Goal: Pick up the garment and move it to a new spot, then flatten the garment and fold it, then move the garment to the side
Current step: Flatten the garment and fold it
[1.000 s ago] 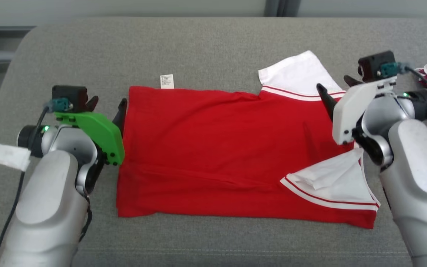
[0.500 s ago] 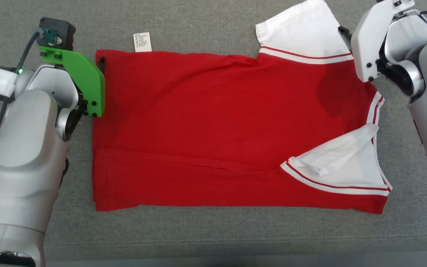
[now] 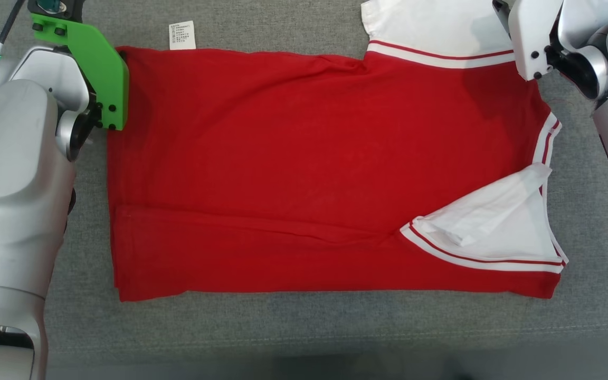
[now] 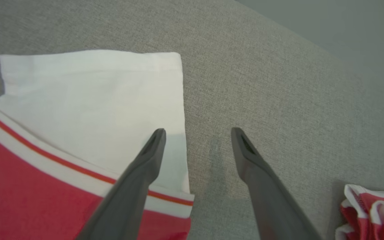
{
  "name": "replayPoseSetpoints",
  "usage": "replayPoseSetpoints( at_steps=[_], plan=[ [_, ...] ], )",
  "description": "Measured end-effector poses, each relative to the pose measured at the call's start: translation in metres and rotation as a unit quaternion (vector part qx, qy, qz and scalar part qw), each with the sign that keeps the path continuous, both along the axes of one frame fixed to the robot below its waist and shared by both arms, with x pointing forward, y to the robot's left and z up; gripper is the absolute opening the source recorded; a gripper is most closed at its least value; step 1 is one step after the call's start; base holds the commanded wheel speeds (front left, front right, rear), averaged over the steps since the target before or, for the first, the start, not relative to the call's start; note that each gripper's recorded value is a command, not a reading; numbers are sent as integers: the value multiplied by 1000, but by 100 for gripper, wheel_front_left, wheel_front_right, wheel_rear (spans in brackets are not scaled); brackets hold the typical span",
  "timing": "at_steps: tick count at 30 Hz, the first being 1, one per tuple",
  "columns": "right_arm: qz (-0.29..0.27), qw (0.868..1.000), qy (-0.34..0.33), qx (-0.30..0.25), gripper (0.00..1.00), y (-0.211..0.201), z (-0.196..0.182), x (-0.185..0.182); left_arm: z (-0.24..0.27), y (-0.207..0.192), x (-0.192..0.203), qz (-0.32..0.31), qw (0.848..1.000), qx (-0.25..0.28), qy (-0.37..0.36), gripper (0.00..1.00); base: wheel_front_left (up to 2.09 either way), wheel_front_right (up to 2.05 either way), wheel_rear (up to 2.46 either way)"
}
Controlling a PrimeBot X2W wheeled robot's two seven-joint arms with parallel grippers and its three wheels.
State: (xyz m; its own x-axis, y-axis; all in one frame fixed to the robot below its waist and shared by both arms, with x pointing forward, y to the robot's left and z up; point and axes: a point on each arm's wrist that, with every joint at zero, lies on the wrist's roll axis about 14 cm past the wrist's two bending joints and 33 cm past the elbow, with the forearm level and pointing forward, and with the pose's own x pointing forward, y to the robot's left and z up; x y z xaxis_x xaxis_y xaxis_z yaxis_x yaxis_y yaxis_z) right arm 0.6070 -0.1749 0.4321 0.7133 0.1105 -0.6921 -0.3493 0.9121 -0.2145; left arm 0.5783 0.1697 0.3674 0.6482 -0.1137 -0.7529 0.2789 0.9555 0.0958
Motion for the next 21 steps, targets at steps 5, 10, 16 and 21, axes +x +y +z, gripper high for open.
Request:
replayPoseSetpoints(
  at_steps=[5, 10, 16, 21],
  plan=[
    [-6, 1000, 9, 2, 100, -3, -9, 4, -5, -12, -3, -9, 1000, -21, 15, 100, 0, 0, 0],
    [-7, 1000, 7, -2, 100, -5, -10, 9, -3, -15, -4, -16, 999, -25, 15, 100, 0, 0, 0],
    [-7, 1000, 4, -7, 100, -7, -7, 8, 2, -22, -6, -33, 999, -24, 13, 100, 0, 0, 0],
    [2, 1000, -6, -11, 100, -5, -8, 11, -3, -23, -8, -40, 999, -20, 20, 50, 0, 0, 0]
  ],
)
